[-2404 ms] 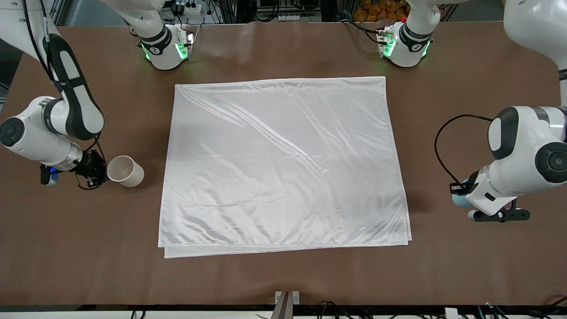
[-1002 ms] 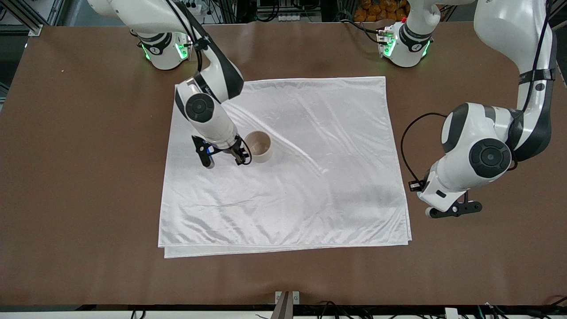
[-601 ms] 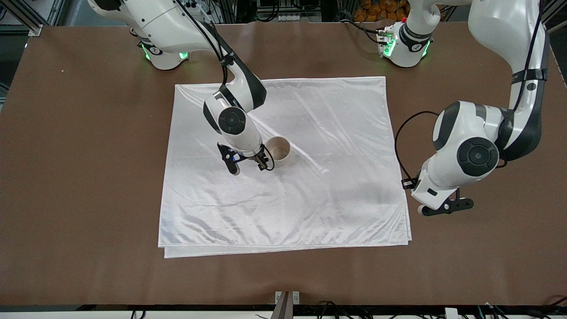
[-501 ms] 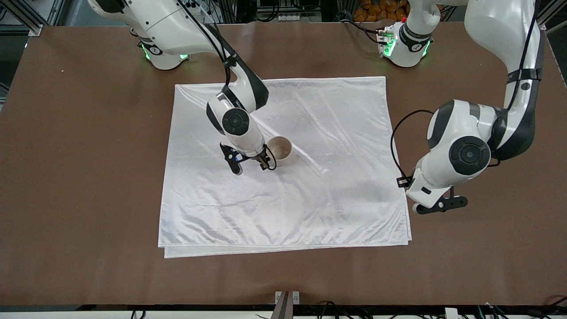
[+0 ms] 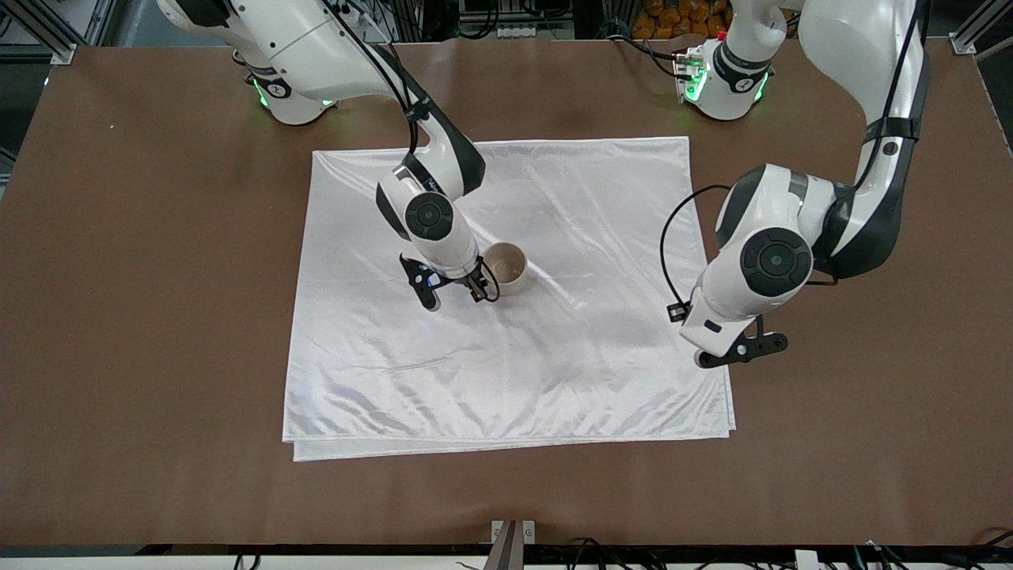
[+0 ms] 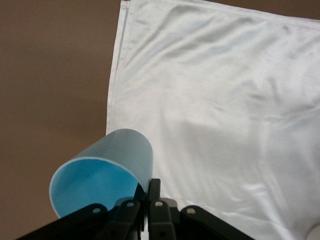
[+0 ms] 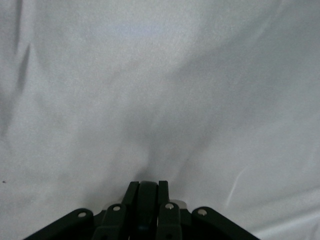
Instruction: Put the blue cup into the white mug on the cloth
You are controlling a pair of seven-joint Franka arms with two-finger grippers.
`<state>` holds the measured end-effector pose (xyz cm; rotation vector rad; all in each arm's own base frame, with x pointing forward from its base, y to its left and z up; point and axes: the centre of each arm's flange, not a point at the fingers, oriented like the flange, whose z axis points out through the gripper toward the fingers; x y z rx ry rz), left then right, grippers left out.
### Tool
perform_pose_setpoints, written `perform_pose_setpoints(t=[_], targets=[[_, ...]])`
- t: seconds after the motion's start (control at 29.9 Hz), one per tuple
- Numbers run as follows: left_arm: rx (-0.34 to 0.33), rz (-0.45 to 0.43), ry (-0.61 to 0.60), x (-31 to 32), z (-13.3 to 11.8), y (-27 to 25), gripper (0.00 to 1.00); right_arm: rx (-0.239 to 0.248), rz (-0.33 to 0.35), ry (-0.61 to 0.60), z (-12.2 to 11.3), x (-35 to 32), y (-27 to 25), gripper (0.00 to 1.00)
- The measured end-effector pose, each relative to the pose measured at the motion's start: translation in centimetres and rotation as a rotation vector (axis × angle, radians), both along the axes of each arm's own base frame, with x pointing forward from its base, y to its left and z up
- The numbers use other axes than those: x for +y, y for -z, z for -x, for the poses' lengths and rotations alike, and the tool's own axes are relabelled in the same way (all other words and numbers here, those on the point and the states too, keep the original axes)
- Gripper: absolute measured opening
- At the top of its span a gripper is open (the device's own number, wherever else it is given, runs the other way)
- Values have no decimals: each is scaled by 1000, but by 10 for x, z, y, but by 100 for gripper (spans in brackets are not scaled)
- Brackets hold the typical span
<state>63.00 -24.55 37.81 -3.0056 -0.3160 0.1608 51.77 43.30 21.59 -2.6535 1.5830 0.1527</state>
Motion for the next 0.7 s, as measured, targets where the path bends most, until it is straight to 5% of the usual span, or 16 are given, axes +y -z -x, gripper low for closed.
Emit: perform_pose_setpoints(t=[0.27, 0.7], targets=[[-5, 12, -40, -38, 15, -5, 4, -5, -3, 1, -2, 0, -2, 36], [-9, 56, -98, -90, 36, -17, 4, -32, 4, 8, -23, -14, -67, 96]])
